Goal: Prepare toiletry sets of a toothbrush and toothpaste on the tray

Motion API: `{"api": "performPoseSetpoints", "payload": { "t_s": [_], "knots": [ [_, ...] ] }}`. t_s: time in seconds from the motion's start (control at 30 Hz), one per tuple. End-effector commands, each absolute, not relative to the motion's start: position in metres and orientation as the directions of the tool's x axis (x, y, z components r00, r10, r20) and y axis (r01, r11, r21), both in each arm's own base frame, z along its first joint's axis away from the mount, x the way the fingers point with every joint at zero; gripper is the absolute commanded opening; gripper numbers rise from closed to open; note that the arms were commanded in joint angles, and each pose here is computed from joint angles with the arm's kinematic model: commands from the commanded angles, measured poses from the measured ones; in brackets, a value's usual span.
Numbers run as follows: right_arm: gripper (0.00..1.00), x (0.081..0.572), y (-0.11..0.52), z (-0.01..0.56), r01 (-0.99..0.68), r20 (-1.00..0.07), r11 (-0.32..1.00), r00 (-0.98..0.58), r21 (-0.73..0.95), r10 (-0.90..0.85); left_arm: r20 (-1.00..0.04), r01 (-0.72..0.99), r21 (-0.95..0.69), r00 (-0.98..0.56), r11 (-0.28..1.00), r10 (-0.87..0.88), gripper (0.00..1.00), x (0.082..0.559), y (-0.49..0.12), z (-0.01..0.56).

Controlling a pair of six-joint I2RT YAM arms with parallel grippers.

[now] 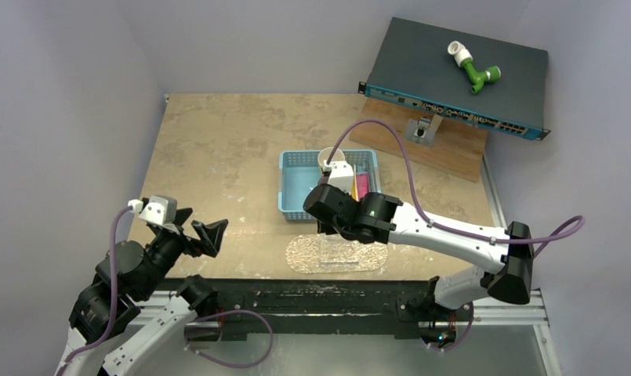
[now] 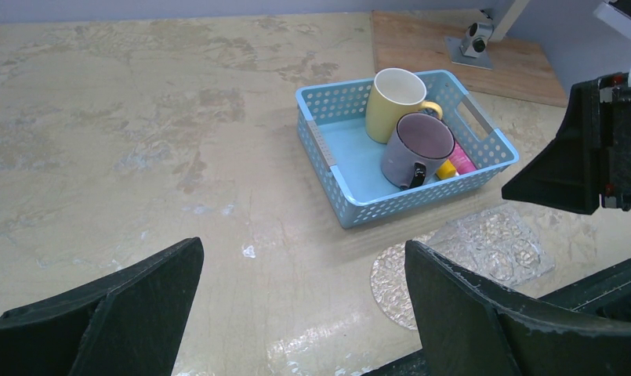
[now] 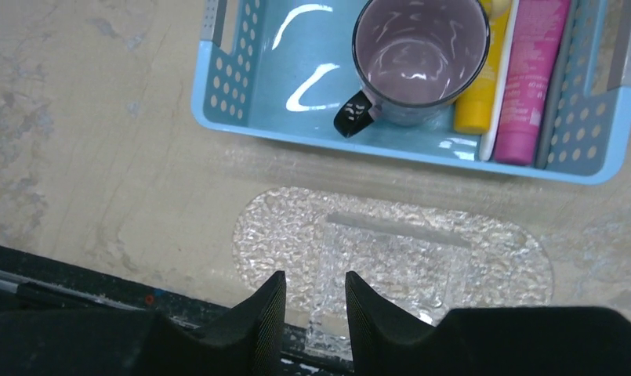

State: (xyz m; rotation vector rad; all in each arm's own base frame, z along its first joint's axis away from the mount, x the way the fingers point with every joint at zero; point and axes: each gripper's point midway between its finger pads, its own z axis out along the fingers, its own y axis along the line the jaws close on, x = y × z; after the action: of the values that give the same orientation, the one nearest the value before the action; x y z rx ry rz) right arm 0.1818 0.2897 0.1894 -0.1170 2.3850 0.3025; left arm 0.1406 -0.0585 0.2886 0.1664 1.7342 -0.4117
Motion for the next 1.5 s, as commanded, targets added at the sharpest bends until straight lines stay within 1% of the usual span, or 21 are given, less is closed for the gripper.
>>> {"api": "performPoseSetpoints", "payload": {
  "t_s": [0.0, 0.1, 0.23, 0.3, 0.4, 0.57, 0.63, 0.77, 0.97, 1.23, 1.3, 1.47],
  "knots": [
    [0.36, 0.21, 0.281, 0.205, -0.218, -0.732, 0.974, -0.674, 0.068, -0.099, -0.972, 0.326, -0.183, -0.201, 0.927, -0.121, 1.0, 0.145, -0.06, 0.291],
    [0.39, 0.227, 0.278, 0.21, -0.256, -0.754, 0.966, -0.639, 0.019, -0.155, -0.972, 0.328, -0.184, -0.199, 0.927, -0.123, 1.0, 0.145, -0.06, 0.291],
    [0.46, 0.249, 0.276, 0.213, -0.312, -0.771, 0.95, -0.598, -0.027, -0.219, -0.972, 0.334, -0.184, -0.201, 0.924, -0.121, 1.0, 0.145, -0.061, 0.291],
    [0.48, 0.258, 0.273, 0.21, -0.338, -0.771, 0.939, -0.58, -0.066, -0.263, -0.972, 0.338, -0.182, -0.203, 0.923, -0.118, 1.0, 0.145, -0.063, 0.291],
    [0.48, 0.264, 0.278, 0.201, -0.44, -0.761, 0.89, -0.535, -0.12, -0.367, -0.972, 0.341, -0.181, -0.205, 0.923, -0.115, 1.0, 0.145, -0.063, 0.291],
    [0.51, 0.281, 0.279, 0.189, -0.508, -0.759, 0.844, -0.479, -0.171, -0.442, -0.972, 0.342, -0.179, -0.207, 0.922, -0.112, 1.0, 0.145, -0.064, 0.29],
    [0.5, 0.287, 0.277, 0.183, -0.545, -0.745, 0.822, -0.478, -0.164, -0.465, -0.972, 0.342, -0.178, -0.208, 0.923, -0.111, 1.0, 0.145, -0.064, 0.29],
    [0.46, 0.293, 0.277, 0.171, -0.625, -0.703, 0.767, -0.479, -0.148, -0.526, -0.972, 0.342, -0.177, -0.208, 0.923, -0.109, 1.0, 0.145, -0.064, 0.29],
    [0.49, 0.29, 0.283, 0.155, -0.742, -0.655, 0.651, -0.412, -0.162, -0.633, -0.972, 0.343, -0.177, -0.208, 0.922, -0.109, 1.0, 0.145, -0.064, 0.289],
    [0.5, 0.291, 0.285, 0.136, -0.795, -0.613, 0.579, -0.37, -0.18, -0.698, -0.972, 0.346, -0.178, -0.207, 0.921, -0.11, 1.0, 0.145, -0.065, 0.29],
    [0.5, 0.293, 0.284, 0.129, -0.796, -0.593, 0.577, -0.378, -0.184, -0.711, -0.972, 0.345, -0.176, -0.208, 0.922, -0.108, 1.0, 0.145, -0.065, 0.29],
    [0.5, 0.297, 0.282, 0.122, -0.79, -0.581, 0.584, -0.392, -0.184, -0.713, -0.972, 0.345, -0.177, -0.208, 0.922, -0.108, 1.0, 0.145, -0.065, 0.289]
  ]
}}
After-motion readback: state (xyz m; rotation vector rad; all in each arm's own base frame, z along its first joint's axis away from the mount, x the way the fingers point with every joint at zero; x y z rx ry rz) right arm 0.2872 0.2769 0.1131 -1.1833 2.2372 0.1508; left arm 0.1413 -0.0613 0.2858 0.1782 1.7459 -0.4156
